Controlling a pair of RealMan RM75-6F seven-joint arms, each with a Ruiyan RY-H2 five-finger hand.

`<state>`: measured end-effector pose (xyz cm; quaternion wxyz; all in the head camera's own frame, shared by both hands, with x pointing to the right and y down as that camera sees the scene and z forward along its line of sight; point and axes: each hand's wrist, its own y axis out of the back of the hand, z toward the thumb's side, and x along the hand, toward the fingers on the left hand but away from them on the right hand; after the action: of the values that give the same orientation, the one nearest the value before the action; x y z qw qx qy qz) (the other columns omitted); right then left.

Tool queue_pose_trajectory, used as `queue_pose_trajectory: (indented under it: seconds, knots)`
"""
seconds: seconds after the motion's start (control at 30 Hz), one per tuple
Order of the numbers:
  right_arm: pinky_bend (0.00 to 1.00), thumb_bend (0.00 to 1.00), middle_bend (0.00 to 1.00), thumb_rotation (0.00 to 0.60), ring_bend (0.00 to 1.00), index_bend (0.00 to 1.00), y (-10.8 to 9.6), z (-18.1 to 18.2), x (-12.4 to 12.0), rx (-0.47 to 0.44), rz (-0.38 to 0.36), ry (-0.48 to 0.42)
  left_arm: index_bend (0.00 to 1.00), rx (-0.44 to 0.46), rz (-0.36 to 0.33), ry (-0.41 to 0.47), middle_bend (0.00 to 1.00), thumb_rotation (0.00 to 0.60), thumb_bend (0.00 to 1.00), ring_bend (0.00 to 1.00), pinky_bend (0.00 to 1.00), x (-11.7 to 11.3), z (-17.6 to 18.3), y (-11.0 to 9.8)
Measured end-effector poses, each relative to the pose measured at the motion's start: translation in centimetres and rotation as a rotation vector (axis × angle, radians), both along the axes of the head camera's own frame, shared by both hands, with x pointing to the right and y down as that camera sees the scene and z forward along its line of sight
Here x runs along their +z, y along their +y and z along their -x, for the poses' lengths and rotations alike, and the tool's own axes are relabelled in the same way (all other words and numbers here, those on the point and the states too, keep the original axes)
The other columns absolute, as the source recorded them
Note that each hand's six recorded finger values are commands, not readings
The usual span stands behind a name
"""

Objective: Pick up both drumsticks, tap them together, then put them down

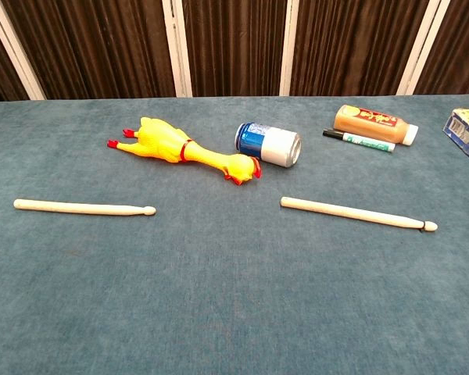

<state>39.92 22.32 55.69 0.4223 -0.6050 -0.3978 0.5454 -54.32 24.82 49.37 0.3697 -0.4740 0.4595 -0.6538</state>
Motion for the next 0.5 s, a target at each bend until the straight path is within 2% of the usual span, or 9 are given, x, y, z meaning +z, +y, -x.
queue_pose_trajectory:
  seconds: [0.27, 0.5]
  knots:
    - [0.0, 0.28, 0.1, 0.6, 0.07, 0.07, 0.22, 0.27, 0.07, -0.01, 0.01, -0.006, 0.08, 0.007, -0.015, 0.003, 0.02, 0.6, 0.3, 0.0, 0.0, -0.58, -0.25, 0.32]
    - [0.0, 0.28, 0.12, 0.6, 0.07, 0.13, 0.45, 0.76, -0.07, -0.003, 0.019, -0.045, 0.08, 0.019, -0.022, 0.011, 0.02, 0.6, 0.3, 0.0, 0.0, -0.78, -0.57, 0.47]
